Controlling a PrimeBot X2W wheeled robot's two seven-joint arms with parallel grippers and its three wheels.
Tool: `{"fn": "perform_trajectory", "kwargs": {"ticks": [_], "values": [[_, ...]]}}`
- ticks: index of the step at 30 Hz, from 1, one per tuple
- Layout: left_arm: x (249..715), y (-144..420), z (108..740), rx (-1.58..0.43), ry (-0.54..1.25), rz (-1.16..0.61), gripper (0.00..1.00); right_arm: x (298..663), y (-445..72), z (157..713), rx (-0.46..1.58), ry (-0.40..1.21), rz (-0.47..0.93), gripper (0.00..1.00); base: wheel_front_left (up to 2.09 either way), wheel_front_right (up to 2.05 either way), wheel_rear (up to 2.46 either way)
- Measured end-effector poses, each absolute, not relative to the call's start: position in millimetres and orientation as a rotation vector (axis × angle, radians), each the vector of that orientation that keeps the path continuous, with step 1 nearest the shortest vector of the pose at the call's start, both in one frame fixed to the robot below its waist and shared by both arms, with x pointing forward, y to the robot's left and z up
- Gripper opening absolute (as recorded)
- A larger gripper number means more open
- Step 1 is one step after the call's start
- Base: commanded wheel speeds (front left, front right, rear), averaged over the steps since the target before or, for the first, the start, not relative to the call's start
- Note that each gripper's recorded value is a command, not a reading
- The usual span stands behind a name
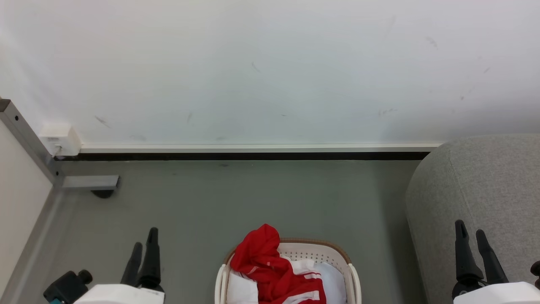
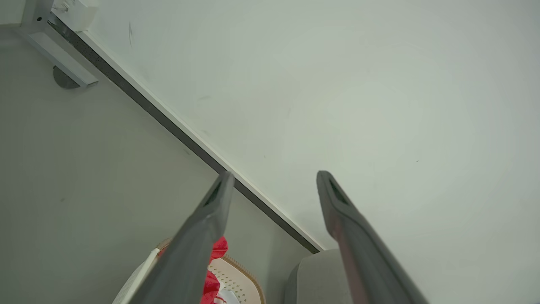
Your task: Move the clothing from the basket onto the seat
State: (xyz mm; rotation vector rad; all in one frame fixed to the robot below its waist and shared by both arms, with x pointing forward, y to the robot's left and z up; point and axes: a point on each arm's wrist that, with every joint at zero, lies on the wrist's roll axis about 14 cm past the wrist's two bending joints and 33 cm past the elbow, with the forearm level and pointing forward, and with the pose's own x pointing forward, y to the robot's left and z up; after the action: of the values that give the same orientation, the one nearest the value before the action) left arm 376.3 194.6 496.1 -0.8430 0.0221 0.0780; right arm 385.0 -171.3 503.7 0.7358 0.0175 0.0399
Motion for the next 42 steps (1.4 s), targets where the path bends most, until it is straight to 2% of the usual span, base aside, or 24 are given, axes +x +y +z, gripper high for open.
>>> {"fn": "perform_trajectory", "kwargs": {"ticks": [20,42], "values": [[374.8,187.8,504.5,-0.531,-0.014,0.033,1.0,384.6,-171.8,499.2,0.466,0.008,0.047,1.0,0.0,0.0,0.0],[371.3,179.4,507.1,-0.289,-0.039,-0.016,1.0,384.5,-173.2,499.1,0.282,-0.019,0.056,1.0,0.0,0.0,0.0]]}}
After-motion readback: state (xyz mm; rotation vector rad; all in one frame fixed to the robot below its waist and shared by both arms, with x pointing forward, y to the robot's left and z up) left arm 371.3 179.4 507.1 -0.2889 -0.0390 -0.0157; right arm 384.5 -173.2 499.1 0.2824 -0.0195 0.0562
